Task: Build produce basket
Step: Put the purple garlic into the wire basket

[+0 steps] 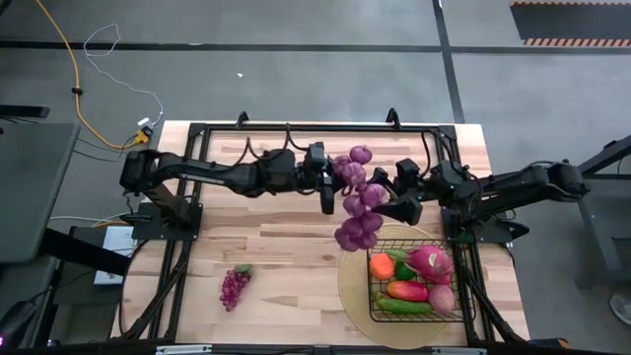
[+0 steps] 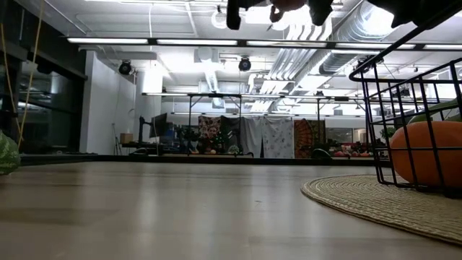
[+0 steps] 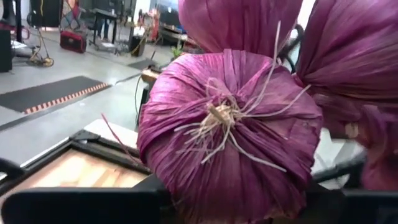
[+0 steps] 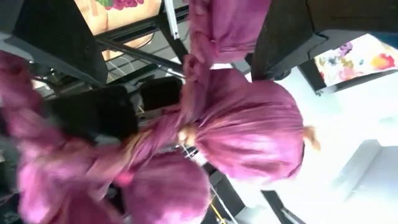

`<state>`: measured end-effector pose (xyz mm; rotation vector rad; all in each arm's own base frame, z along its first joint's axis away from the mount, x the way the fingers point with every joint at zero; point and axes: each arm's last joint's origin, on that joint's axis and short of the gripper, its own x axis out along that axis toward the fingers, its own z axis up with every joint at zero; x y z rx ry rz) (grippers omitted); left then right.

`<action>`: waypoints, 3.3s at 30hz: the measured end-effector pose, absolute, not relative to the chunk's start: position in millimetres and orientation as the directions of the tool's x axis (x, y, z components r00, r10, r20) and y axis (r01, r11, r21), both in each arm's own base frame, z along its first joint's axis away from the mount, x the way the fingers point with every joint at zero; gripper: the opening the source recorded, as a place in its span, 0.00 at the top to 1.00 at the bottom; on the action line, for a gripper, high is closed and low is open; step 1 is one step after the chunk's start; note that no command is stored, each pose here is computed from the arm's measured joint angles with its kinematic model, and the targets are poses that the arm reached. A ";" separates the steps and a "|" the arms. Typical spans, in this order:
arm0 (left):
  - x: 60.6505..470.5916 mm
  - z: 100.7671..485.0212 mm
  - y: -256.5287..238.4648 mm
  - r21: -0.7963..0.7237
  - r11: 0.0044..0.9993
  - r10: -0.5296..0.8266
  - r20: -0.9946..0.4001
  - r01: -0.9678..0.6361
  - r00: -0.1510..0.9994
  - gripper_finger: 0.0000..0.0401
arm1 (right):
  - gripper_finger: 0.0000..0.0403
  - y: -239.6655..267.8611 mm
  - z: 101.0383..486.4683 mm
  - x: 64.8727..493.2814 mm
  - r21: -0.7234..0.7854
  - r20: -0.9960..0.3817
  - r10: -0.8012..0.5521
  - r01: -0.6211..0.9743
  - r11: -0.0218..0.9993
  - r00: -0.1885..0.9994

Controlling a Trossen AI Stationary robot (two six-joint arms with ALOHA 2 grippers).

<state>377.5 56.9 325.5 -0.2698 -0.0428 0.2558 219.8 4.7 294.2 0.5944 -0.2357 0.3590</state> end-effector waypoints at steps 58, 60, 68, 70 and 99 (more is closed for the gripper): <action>184.6 394.1 42.8 -0.152 0.944 0.302 0.052 -0.292 0.952 0.31 | 0.96 -23.4 341.5 158.2 0.415 0.314 0.153 -0.280 0.866 0.937; 180.5 380.9 40.1 -0.201 0.939 0.303 0.098 -0.280 0.948 0.31 | 0.96 -23.6 345.0 158.9 0.419 0.260 0.149 -0.251 0.873 0.954; 173.7 343.5 32.5 -0.345 0.892 0.352 0.129 -0.291 0.927 0.31 | 0.96 -17.1 360.7 154.8 0.460 0.078 0.182 -0.197 0.866 0.980; 174.3 340.8 31.3 -0.354 0.888 0.354 0.114 -0.295 0.928 0.31 | 0.96 -11.5 365.7 152.0 0.463 0.018 0.215 -0.199 0.863 0.976; 175.1 338.8 28.4 -0.170 0.940 0.316 0.094 -0.297 0.944 0.31 | 0.96 148.3 346.3 178.5 0.459 -0.883 0.430 0.160 0.874 0.185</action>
